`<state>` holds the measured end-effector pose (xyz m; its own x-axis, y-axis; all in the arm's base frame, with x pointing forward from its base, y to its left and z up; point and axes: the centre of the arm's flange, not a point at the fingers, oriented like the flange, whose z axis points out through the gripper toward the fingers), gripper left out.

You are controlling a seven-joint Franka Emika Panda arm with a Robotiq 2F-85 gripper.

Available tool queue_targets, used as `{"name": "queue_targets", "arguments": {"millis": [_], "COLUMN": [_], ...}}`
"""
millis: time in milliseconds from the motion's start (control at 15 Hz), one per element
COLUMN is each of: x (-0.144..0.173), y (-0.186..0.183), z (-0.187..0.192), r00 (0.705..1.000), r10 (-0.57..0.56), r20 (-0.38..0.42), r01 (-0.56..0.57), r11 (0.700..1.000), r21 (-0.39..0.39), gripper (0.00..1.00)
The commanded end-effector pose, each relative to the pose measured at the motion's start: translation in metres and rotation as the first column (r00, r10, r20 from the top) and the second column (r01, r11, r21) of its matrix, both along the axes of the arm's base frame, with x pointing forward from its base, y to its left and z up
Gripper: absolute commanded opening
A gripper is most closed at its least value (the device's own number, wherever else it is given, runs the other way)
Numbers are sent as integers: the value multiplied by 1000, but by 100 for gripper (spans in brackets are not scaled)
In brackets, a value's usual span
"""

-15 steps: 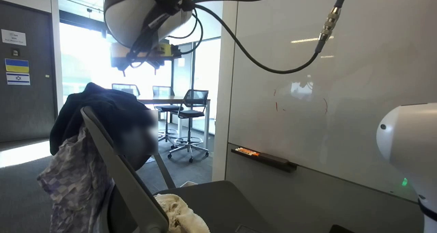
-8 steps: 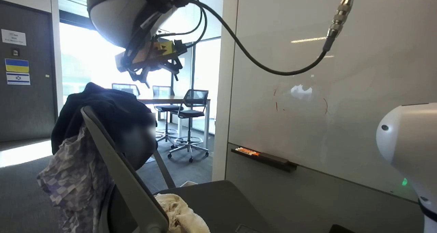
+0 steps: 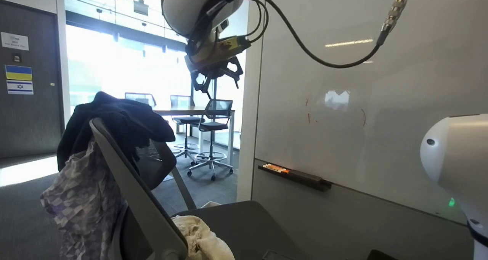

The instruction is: Put the clothing onto the backrest of the chair

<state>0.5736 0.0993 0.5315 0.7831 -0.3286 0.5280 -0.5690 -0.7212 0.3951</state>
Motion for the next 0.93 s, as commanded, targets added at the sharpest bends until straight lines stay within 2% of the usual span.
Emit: {"name": "queue_targets", "arguments": {"millis": [0, 200, 467, 667, 867], "x": [-12, -27, -54, -73, -86], "y": [-73, -109, -113, -94, -68], "z": [-32, -88, -185, -235, -268], "r00": [993, 979, 936, 880, 808], "r10": [80, 137, 264, 383, 508], "r20": [-84, -154, -235, -281, -300], "r01": [-67, -94, -156, -218, -296], "r11": [987, 962, 905, 851, 788], "r21": [147, 258, 395, 478, 540], "gripper": [100, 100, 100, 100, 100]}}
